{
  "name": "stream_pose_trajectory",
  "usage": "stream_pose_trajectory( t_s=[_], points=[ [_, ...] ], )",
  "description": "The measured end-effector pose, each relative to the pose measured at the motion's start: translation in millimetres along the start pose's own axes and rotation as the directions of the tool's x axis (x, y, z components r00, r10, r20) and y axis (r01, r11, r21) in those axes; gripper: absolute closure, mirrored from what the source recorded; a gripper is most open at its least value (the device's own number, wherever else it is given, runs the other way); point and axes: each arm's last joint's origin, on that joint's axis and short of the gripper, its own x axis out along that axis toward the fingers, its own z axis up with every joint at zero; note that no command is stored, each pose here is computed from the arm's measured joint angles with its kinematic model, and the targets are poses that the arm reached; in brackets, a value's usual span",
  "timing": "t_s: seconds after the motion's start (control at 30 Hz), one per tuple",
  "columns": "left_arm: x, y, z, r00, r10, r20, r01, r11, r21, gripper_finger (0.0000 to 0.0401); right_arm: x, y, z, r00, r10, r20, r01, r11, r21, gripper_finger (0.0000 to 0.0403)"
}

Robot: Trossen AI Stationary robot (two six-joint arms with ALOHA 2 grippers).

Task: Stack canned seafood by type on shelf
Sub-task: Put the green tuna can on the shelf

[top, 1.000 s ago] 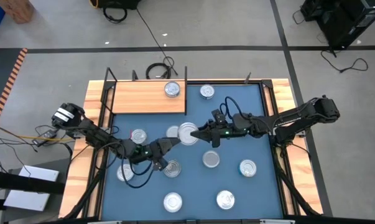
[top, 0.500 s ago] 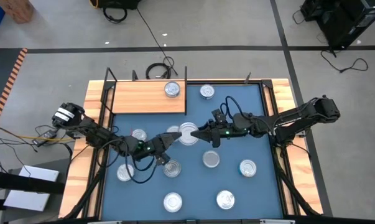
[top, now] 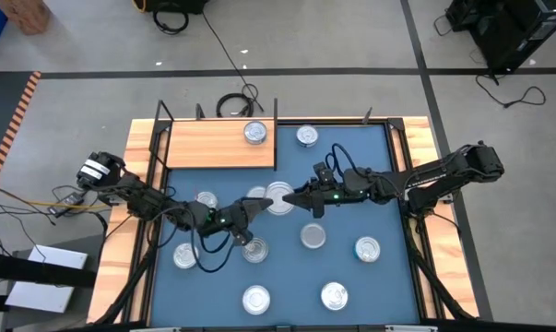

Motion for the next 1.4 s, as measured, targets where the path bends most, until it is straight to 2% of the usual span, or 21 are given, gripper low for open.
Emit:
stream_pose_trajectory(
  t_s=[0.07, 0.17, 0.37, 0.53, 0.73, 0.87, 1.1, 1.3, 1.4],
  points=[
    [0.0, -0.6, 0.1, 1.000, -0.008, -0.005, 0.008, 1.000, 0.017, 0.0247, 0.0, -0.5, -0.2, 1.000, -0.006, -0.001, 0.006, 1.000, 0.007, 0.0263],
    [0.0, -1.1, -0.1, 1.000, -0.017, -0.017, 0.017, 1.000, 0.017, 0.0247, 0.0, -1.2, -0.6, 1.000, -0.013, -0.006, 0.013, 1.000, -0.003, 0.0257],
    [-1.9, 0.4, 0.1, 0.998, -0.030, -0.057, 0.028, 0.999, -0.039, 0.0256, 0.0, -0.5, -1.1, 1.000, -0.002, -0.023, -0.001, 0.993, -0.119, 0.0195],
    [-5.9, 4.7, -0.8, 0.989, -0.046, -0.138, 0.033, 0.995, -0.093, 0.0256, -2.9, 2.1, 1.4, 1.000, 0.004, -0.016, -0.006, 0.987, -0.161, 0.0162],
    [-6.8, 5.3, -3.4, 0.974, -0.082, -0.210, 0.045, 0.983, -0.179, 0.0256, -12.8, 7.1, 11.2, 1.000, 0.004, 0.007, -0.002, 0.973, -0.231, 0.0151],
    [-4.8, -1.1, -7.9, 0.942, -0.157, -0.296, 0.095, 0.972, -0.213, 0.0256, -24.0, 16.4, 19.7, 0.999, 0.030, 0.024, -0.022, 0.965, -0.260, 0.0153],
    [-1.0, 1.1, -31.6, 0.879, -0.203, -0.432, 0.041, 0.934, -0.356, 0.0256, -39.5, 25.2, 27.5, 0.998, 0.029, 0.061, -0.009, 0.954, -0.300, 0.0154],
    [-3.1, 8.6, -55.3, 0.861, -0.185, -0.473, -0.043, 0.902, -0.430, 0.0256, -43.8, 25.5, 27.5, 0.999, 0.013, 0.051, 0.004, 0.948, -0.318, 0.0154],
    [-6.6, 6.5, -66.6, 0.855, -0.182, -0.485, -0.094, 0.866, -0.491, 0.0256, -42.6, 23.8, 26.2, 0.999, -0.001, 0.043, 0.015, 0.946, -0.325, 0.0154]
  ],
)
